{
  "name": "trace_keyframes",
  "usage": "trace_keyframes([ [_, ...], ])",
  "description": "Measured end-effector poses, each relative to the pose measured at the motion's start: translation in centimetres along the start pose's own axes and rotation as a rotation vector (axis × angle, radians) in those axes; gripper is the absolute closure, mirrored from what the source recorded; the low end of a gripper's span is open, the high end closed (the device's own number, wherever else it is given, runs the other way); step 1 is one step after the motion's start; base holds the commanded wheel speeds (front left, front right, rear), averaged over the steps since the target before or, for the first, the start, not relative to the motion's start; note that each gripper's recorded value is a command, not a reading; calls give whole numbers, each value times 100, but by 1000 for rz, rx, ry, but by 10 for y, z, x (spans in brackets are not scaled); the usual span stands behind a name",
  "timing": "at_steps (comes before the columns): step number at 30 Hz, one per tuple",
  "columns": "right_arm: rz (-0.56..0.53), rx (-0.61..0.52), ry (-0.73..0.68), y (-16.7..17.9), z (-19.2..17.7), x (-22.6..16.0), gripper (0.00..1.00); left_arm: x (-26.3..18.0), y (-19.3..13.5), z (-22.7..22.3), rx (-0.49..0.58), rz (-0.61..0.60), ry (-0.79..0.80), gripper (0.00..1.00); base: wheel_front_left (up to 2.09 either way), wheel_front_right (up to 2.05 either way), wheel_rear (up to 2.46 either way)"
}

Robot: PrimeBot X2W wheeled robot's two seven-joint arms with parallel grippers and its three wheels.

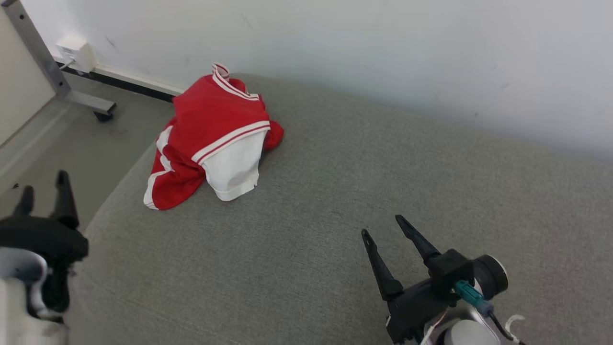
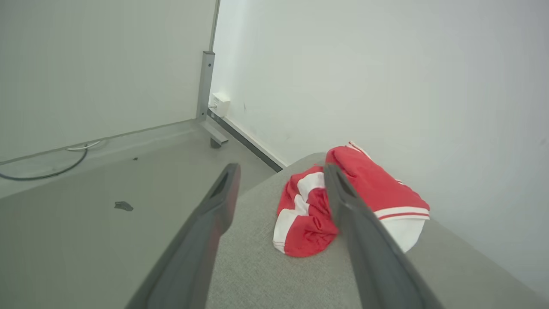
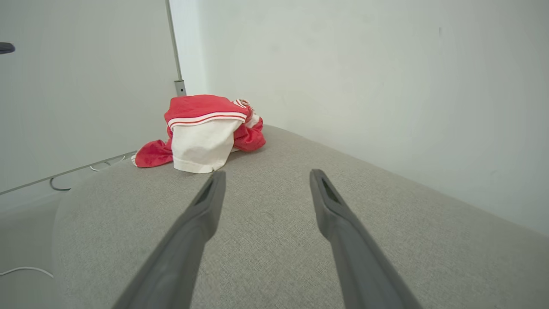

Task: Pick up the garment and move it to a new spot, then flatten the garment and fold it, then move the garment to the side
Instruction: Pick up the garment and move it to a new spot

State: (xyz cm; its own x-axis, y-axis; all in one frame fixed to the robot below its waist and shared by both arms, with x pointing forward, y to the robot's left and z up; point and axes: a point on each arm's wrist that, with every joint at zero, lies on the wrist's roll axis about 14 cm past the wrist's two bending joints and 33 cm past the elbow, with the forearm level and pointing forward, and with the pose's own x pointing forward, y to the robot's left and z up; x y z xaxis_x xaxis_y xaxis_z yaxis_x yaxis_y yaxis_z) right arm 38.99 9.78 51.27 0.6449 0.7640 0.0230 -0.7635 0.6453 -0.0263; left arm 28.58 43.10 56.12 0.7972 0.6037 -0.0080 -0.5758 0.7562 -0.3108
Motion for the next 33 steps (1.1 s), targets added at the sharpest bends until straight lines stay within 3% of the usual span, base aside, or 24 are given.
trace_keyframes([
  [2, 18, -2, -13, 2, 3, 5, 0, 17, -1, 12, -43, 7, -1, 0, 0, 0, 0],
  [6, 14, 21, -9, -5, -3, 8, 0, 51, -7, 20, -229, 22, 39, 0, 0, 0, 0],
  [14, -102, 76, 33, -55, -36, 0, 0, 111, -67, -39, -386, -30, 355, 0, 0, 0, 0],
  [18, -163, 101, 61, -78, -55, -7, 0, 127, -85, -81, -365, -1, 510, 0, 0, 0, 0],
  [27, -298, 161, 160, -117, -104, -40, 0, 153, -109, -149, -258, 50, 658, 0, 0, 0, 0],
  [30, -331, 174, 183, -125, -115, -49, 0, 154, -108, -172, -153, 57, 702, 0, 0, 0, 0],
  [31, -340, 177, 187, -127, -117, -52, 0, 155, -107, -176, -131, 60, 702, 9, 0, 0, 0],
  [32, -348, 180, 187, -129, -118, -54, 0, 157, -108, -180, -112, 54, 694, 58, 0, 0, 0],
  [33, -356, 187, 190, -130, -120, -56, 0, 158, -108, -183, -102, 52, 687, 100, 0, 0, 0],
])
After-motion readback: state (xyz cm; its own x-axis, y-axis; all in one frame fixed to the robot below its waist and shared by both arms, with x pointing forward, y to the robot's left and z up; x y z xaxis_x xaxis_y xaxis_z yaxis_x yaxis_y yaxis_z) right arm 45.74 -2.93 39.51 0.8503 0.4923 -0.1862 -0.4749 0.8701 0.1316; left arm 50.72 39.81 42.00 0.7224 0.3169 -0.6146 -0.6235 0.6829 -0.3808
